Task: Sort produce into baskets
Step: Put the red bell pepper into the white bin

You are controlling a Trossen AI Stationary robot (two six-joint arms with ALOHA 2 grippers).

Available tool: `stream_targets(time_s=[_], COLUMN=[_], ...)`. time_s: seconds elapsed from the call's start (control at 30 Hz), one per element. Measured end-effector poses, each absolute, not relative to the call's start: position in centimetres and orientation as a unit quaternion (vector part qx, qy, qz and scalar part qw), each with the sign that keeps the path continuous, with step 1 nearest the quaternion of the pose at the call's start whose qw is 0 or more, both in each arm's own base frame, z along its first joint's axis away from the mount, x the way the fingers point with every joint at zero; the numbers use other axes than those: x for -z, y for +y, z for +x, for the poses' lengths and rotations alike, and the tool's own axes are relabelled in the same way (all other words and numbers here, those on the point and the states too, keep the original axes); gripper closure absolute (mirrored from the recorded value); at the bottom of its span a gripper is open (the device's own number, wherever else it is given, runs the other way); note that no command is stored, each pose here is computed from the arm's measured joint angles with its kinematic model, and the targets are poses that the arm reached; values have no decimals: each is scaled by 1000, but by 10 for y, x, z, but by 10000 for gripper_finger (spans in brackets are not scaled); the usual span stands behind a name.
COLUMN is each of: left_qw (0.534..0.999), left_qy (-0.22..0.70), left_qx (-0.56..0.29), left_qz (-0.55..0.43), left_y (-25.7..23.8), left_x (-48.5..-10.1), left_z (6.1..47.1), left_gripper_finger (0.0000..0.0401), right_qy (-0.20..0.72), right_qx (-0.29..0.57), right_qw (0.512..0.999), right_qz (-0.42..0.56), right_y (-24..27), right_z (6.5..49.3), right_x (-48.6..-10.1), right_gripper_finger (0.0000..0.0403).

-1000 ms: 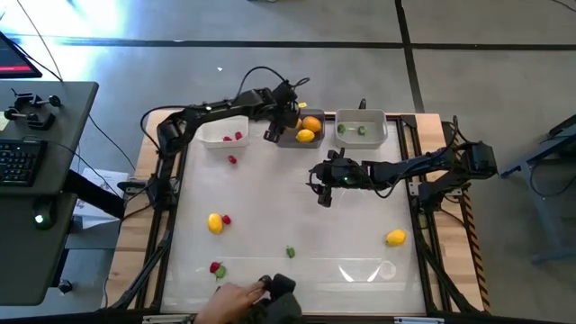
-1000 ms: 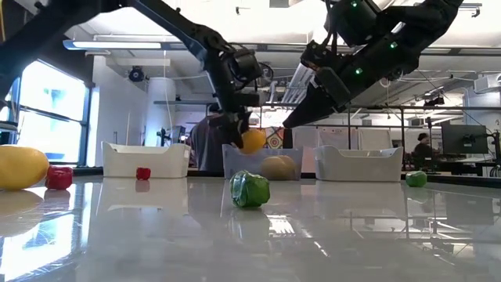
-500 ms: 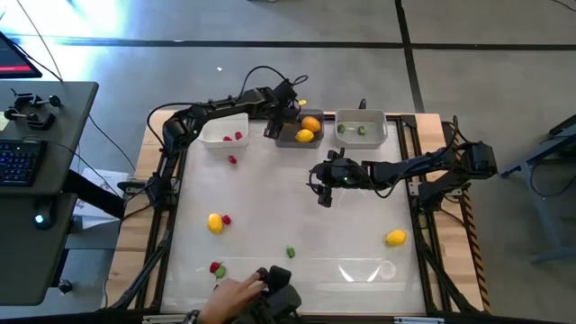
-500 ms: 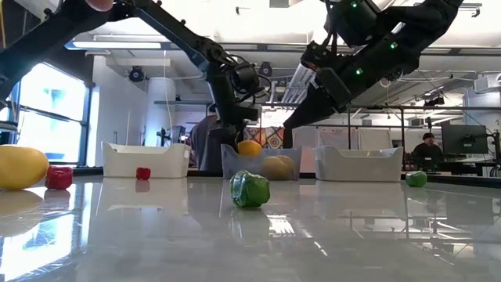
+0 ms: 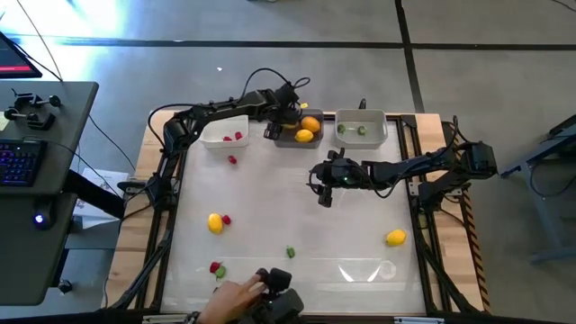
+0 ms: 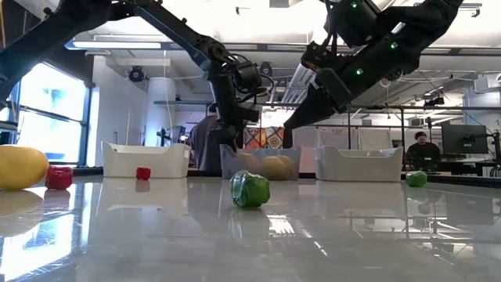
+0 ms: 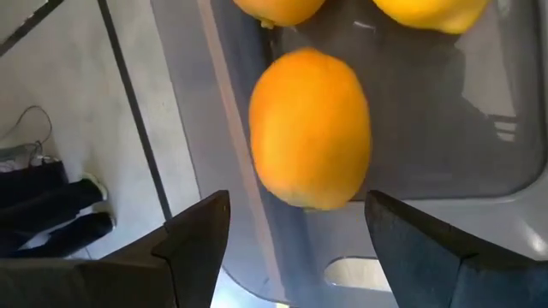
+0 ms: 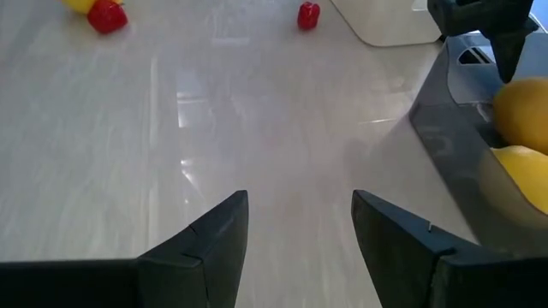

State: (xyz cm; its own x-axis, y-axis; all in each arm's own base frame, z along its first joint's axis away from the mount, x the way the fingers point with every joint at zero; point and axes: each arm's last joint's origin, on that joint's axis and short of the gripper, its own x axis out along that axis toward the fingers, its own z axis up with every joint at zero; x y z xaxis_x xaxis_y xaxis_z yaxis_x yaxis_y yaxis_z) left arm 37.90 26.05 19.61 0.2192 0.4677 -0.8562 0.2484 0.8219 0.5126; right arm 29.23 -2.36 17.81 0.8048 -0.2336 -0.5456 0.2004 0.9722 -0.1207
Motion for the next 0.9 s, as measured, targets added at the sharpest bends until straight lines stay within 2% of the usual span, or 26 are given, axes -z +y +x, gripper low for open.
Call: stream_targets(time_s=[0.3, 0.37, 0.43, 0.57, 0.73, 0.9], left_qw=[714, 722, 749, 809, 867, 903], left_qy=[628, 619, 596, 540, 463, 397], left_qx=[-85, -97, -101, -94, -85, -41], left_qz=[298, 294, 270, 213, 166, 157], left_y=[256, 256, 257, 262, 266, 249], left_x=[-199, -208, -219, -240, -266, -261], left_z=[380, 379, 375, 364, 353, 342], left_gripper_finger=[146, 153, 165, 207, 281, 363], right_qy=[297, 297, 296, 285, 274, 266], right_qx=[114, 114, 116, 127, 157, 163], right_qw=[948, 948, 948, 950, 948, 949], right_qz=[-29, -29, -25, -22, -36, -45], right_y=[-24, -24, -24, -24, -27, -28], right_z=[292, 292, 292, 293, 293, 298], right_x=[-177, -177, -177, -179, -181, -176], right_gripper_finger=[201, 201, 201, 201, 202, 231])
